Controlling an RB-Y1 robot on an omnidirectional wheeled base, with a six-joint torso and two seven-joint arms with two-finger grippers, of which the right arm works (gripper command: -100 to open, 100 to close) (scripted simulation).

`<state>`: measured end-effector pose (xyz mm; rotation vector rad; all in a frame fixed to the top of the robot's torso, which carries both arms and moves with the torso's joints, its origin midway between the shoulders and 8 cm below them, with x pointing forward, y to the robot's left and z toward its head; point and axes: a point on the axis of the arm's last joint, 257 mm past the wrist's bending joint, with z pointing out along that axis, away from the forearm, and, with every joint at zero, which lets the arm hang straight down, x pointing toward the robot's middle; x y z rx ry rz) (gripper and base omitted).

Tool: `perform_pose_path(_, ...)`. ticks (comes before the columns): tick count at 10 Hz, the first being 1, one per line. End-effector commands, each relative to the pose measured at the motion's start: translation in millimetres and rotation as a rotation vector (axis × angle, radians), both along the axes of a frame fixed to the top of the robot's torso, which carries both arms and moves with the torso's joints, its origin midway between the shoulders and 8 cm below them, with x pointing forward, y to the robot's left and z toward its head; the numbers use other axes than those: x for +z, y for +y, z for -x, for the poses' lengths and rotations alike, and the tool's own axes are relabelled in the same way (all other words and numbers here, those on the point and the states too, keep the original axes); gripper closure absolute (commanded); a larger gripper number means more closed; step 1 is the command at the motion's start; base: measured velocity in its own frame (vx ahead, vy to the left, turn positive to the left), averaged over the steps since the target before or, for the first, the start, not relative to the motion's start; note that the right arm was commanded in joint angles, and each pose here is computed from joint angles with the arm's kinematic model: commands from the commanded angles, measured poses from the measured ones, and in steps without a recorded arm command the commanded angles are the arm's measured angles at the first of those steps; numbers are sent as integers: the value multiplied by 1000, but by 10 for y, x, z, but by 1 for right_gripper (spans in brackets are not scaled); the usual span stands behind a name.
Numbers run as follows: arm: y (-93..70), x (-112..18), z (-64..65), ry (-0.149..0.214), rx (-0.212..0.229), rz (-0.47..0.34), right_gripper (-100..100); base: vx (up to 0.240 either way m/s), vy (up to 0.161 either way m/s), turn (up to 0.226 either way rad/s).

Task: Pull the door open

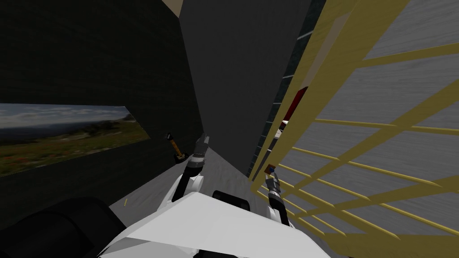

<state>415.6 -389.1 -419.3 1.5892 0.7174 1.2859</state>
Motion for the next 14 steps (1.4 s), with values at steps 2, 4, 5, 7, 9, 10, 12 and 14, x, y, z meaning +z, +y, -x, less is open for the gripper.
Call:
perform_pose_path(2,-5,21,-38,-33,-14,-90,-100,-50,-19,74)
perform_pose_path(4,-8,31,-57,-53,-20,-146,-100,-50,-16,26)
perform_pose_path(5,-8,31,-57,-55,-20,-152,-100,-40,-8,31)
perform_pose_path(7,-12,52,-94,-85,-33,-233,-100,-52,-16,74)
perform_pose_path(9,-14,62,-113,-107,-39,-292,-100,-55,-12,37)
perform_pose_path(10,-14,62,-113,-109,-39,-298,-100,-42,-11,25)
perform_pose_path(12,-17,82,-150,-141,-51,-379,-100,-59,-14,77)
perform_pose_path(14,-18,92,-168,-164,-57,-438,-100,-49,-14,31)
